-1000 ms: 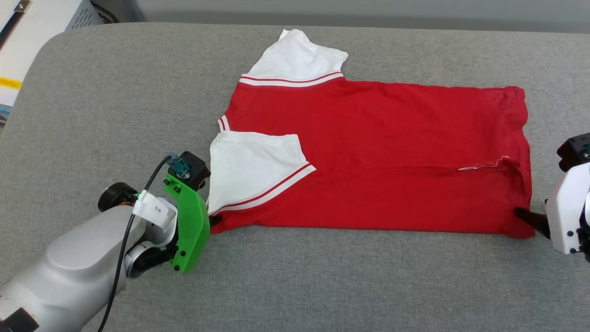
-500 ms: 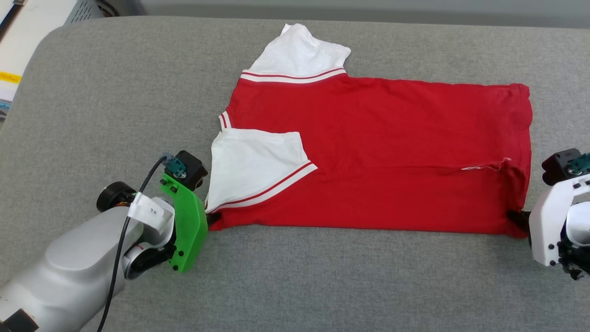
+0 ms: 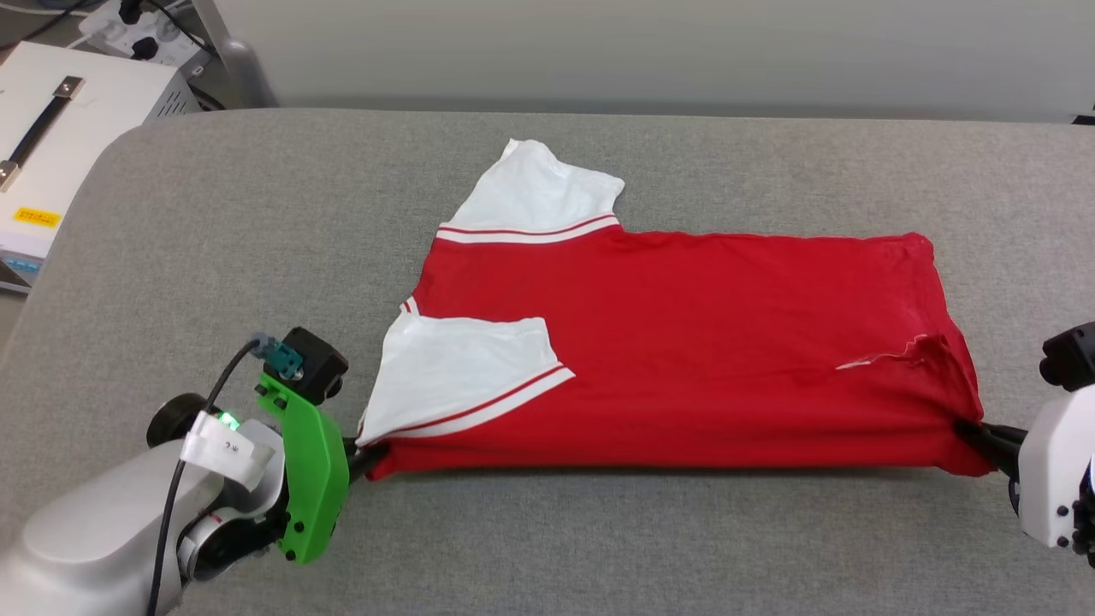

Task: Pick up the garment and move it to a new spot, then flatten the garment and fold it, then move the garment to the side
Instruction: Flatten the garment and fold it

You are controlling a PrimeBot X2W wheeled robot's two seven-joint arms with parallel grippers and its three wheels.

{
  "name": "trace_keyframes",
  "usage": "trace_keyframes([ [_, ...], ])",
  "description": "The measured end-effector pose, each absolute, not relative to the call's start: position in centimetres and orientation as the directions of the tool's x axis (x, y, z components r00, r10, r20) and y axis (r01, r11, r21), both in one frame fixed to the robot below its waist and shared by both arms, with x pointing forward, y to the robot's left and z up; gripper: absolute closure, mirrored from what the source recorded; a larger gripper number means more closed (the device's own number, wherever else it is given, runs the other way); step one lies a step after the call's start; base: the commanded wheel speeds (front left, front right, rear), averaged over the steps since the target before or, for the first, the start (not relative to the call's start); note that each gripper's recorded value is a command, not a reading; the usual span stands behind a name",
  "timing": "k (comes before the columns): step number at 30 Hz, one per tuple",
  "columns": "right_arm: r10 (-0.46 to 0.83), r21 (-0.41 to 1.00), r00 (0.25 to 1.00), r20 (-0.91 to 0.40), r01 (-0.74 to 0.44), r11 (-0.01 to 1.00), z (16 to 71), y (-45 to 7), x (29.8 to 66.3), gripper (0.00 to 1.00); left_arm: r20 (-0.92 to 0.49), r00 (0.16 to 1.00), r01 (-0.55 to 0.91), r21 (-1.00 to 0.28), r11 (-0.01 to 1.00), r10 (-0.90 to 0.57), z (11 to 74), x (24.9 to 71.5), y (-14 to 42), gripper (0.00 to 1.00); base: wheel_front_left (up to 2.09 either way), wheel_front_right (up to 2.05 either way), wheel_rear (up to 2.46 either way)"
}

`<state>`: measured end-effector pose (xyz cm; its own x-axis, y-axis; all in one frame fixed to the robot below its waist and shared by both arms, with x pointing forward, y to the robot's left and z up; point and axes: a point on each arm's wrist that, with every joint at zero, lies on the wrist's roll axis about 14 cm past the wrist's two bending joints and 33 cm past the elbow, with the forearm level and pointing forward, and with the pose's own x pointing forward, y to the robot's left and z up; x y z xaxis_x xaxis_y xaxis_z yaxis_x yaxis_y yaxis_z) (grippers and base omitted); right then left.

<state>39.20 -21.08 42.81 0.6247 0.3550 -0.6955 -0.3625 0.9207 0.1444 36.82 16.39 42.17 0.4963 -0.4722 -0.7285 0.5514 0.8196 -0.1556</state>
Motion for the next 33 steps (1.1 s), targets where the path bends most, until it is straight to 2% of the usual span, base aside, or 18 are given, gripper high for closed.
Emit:
trace_keyframes([
  [11, 0.327, 0.195, 0.583, -0.744, -0.279, 0.94, 41.5, -23.1, 35.1, 1.0, -0.761, 0.426, 0.529, -0.23, 0.817, -0.49, 40.5, 32.5, 15.2, 1.0, 0.0, 0.0, 0.0],
  [19, 0.299, 0.237, 0.506, -0.809, -0.185, 0.954, 37.1, -23.1, 33.2, 1.0, -0.809, 0.362, 0.469, -0.272, 0.841, -0.463, 37.0, 31.8, 15.2, 1.0, 0.0, 0.0, 0.0],
  [21, 0.293, 0.234, 0.512, -0.808, -0.177, 0.956, 36.7, -23.1, 33.3, 1.0, -0.809, 0.362, 0.455, -0.28, 0.845, -0.463, 36.6, 31.9, 15.2, 1.0, 0.0, 0.0, 0.0],
  [22, 0.288, 0.228, 0.52, -0.804, -0.178, 0.957, 36.7, -23.1, 33.4, 0.47, -0.808, 0.369, 0.45, -0.276, 0.849, -0.459, 36.5, 32.0, 15.4, 0.58, 0.0, 0.0, 0.0],
  [23, 0.285, 0.218, 0.535, -0.795, -0.185, 0.958, 36.8, -23.1, 33.6, 0.0, -0.805, 0.378, 0.448, -0.274, 0.851, -0.458, 36.5, 32.1, 15.4, 0.0, 0.0, 0.0, 0.0],
  [27, 0.286, 0.205, 0.632, -0.72, -0.2, 0.958, 38.4, -22.7, 35.0, 0.0, -0.78, 0.433, 0.449, -0.248, 0.858, -0.452, 37.6, 32.7, 16.0, 0.0, 0.0, 0.0, 0.0],
  [33, 0.287, 0.16, 0.81, -0.512, -0.238, 0.958, 44.0, -22.3, 37.8, 0.0, -0.69, 0.563, 0.464, -0.191, 0.865, -0.454, 42.3, 35.0, 16.8, 0.0, 0.0, 0.0, 0.0],
])
